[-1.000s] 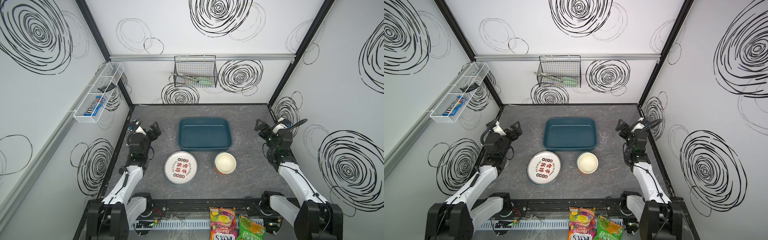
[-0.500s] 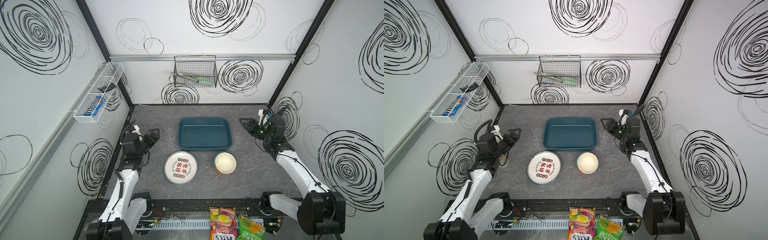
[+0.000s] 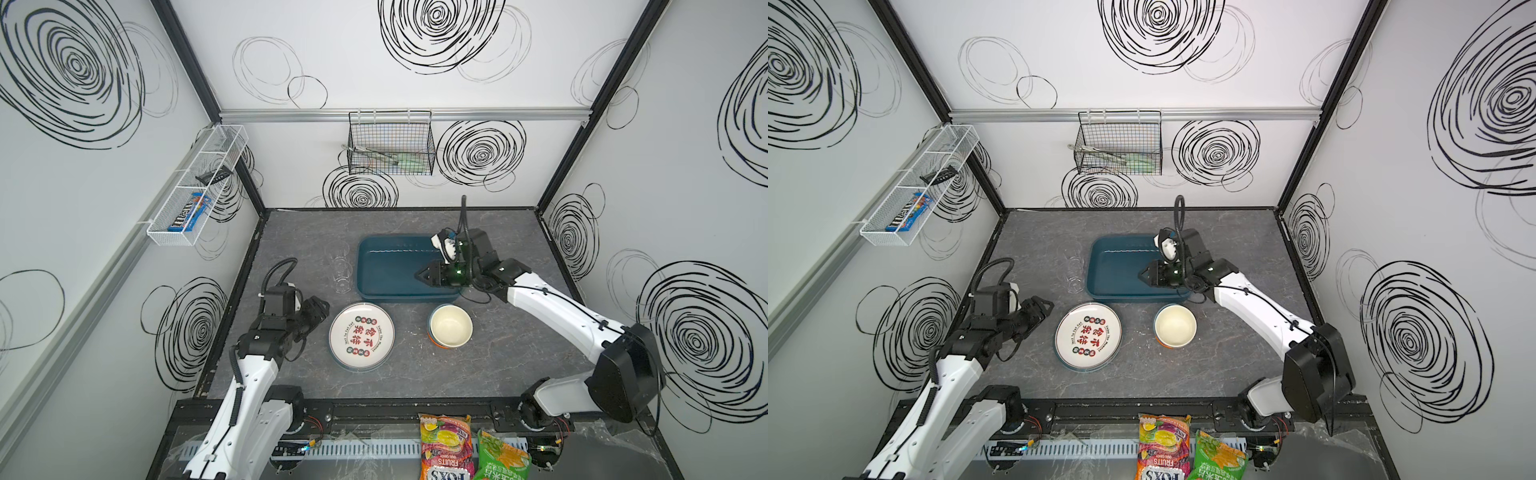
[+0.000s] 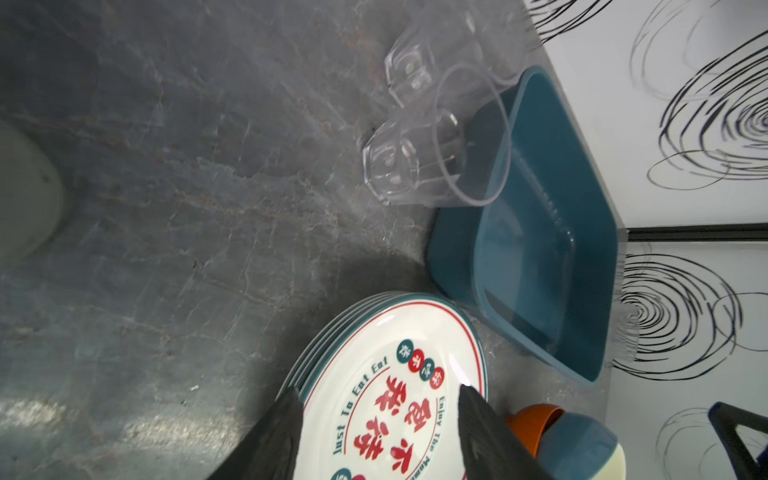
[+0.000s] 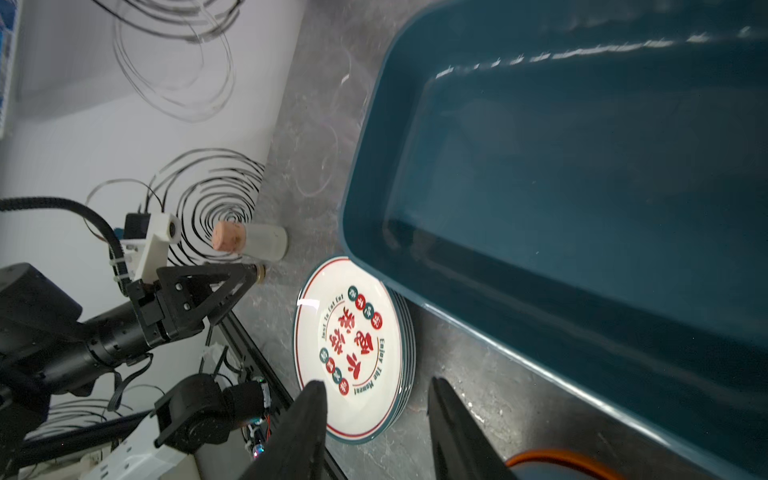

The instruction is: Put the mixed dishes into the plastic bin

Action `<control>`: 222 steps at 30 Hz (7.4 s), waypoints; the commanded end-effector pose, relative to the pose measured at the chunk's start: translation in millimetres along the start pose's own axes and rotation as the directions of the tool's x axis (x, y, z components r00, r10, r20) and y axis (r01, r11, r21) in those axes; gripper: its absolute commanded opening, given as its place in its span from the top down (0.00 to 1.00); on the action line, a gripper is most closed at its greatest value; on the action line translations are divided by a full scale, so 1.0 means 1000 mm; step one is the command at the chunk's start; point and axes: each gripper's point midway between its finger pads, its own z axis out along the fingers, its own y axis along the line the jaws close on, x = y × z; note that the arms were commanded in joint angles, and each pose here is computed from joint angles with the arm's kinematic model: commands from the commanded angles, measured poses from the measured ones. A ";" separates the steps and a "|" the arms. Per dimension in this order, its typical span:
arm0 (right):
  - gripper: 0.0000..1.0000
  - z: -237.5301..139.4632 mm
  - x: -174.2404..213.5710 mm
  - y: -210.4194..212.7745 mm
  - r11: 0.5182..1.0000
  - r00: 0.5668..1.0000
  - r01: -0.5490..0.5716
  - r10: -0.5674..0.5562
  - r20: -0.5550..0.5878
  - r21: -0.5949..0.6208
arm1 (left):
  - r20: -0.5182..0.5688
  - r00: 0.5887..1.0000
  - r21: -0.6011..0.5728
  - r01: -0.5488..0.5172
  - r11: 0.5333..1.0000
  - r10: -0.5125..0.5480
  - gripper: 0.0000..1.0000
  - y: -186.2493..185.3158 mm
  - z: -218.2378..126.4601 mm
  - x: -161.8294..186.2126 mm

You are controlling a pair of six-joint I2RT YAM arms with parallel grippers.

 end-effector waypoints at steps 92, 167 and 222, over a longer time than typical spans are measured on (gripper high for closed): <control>0.58 0.139 0.128 0.009 0.950 0.880 0.229 -0.110 -0.461 0.211 | -0.108 0.987 -0.125 0.106 0.986 -0.120 0.34 0.052 0.029 0.083; 0.51 0.008 0.027 0.043 0.992 0.994 0.013 -0.027 -0.110 -0.126 | 0.060 0.996 0.315 0.050 0.948 -0.072 1.00 -0.068 -0.066 0.024; 0.95 -0.024 -0.031 -0.024 0.958 0.981 -0.183 0.193 0.026 -0.219 | -0.042 0.999 0.526 0.049 0.849 -0.032 0.45 -0.150 -0.038 0.024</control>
